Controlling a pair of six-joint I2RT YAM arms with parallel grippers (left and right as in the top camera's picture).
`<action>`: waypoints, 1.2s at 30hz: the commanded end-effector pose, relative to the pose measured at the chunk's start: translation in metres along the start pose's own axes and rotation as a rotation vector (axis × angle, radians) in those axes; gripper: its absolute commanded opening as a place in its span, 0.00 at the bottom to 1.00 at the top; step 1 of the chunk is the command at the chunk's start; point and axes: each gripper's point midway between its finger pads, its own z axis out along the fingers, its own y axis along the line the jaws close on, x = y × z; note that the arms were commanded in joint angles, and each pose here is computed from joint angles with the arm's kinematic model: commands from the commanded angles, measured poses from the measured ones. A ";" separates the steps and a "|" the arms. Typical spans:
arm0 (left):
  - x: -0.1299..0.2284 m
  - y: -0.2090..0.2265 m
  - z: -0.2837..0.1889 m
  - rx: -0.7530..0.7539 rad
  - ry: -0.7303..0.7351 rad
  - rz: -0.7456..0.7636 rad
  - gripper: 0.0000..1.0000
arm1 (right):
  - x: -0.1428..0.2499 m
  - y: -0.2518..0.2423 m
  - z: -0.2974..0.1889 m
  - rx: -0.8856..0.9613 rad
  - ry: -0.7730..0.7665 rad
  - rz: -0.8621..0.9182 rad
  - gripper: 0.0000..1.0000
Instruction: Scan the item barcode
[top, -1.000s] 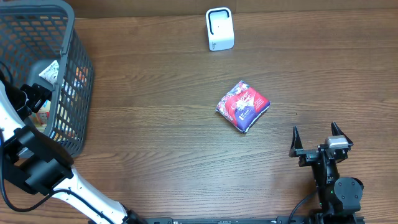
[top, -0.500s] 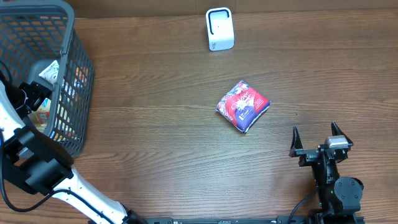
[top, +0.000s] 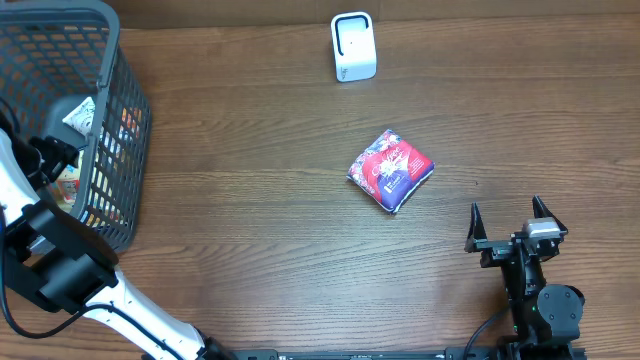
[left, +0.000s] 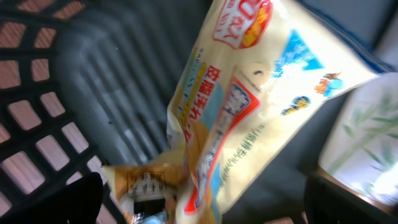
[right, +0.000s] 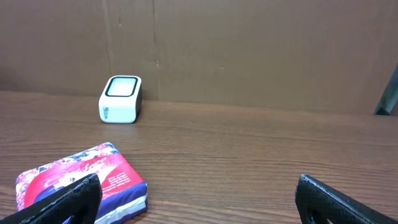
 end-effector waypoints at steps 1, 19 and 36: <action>0.014 0.009 0.039 -0.060 0.060 -0.022 0.94 | 0.002 -0.001 0.000 0.007 -0.004 -0.004 1.00; 0.048 0.004 0.059 0.004 0.165 0.041 0.04 | 0.002 -0.001 0.000 0.006 -0.004 -0.004 1.00; 0.053 0.002 -0.202 0.459 -0.447 0.039 0.04 | 0.002 -0.001 0.000 0.006 -0.004 -0.004 1.00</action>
